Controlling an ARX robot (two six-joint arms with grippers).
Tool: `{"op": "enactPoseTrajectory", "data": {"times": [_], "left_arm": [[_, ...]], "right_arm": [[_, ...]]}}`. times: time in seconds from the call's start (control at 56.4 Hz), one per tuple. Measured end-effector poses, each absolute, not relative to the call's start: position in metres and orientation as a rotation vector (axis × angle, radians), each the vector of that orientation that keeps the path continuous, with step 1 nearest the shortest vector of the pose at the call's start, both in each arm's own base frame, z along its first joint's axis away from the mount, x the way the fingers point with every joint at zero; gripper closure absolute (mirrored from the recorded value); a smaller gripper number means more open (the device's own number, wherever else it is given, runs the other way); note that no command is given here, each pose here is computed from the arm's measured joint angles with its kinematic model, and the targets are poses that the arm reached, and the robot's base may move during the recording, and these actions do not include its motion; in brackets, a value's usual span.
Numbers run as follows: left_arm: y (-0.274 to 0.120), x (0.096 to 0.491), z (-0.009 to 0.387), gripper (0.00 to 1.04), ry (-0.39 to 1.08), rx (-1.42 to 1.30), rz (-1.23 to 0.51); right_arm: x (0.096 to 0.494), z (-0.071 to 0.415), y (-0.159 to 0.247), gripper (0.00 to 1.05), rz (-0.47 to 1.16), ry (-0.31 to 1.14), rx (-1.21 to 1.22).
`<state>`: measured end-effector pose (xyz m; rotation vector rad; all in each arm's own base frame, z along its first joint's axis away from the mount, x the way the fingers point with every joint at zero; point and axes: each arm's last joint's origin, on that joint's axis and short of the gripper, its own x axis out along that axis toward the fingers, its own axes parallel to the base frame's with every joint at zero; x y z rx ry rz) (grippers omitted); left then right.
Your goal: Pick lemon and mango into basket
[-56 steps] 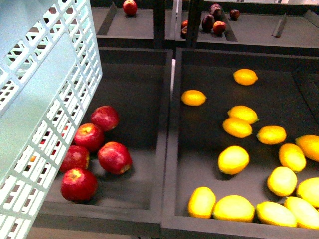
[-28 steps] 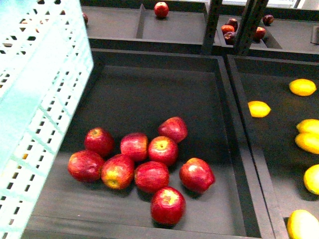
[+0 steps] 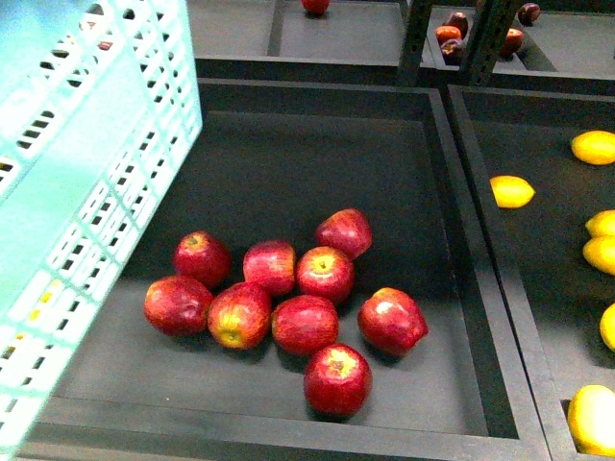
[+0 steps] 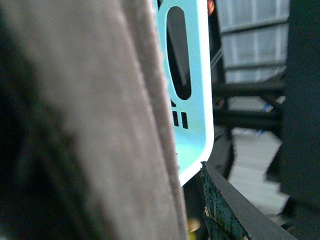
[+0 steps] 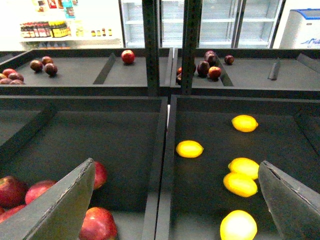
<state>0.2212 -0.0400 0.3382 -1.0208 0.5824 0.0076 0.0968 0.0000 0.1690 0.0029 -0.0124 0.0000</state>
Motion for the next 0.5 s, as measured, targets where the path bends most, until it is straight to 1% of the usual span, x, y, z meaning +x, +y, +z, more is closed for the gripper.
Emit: {"op": "enactPoseTrajectory", "data": {"times": [0.106,0.195,0.301,0.496], "left_arm": [[-0.061,0.249,0.331,0.79,0.628,-0.844,-0.055],[-0.079,0.27,0.325,0.79,0.662,-0.777,-0.055],[-0.11,0.291,0.323,0.79,0.713,-0.72,-0.114],[-0.175,0.306,0.33,0.8,0.829,-0.65,-0.248]], "right_arm": [[0.097,0.169,0.0,0.09,0.0,-0.012,0.003],[0.097,0.169,0.0,0.09,0.0,-0.012,0.003],[0.097,0.169,0.0,0.09,0.0,-0.012,0.003],[0.097,0.169,0.0,0.09,0.0,-0.012,0.003]]}}
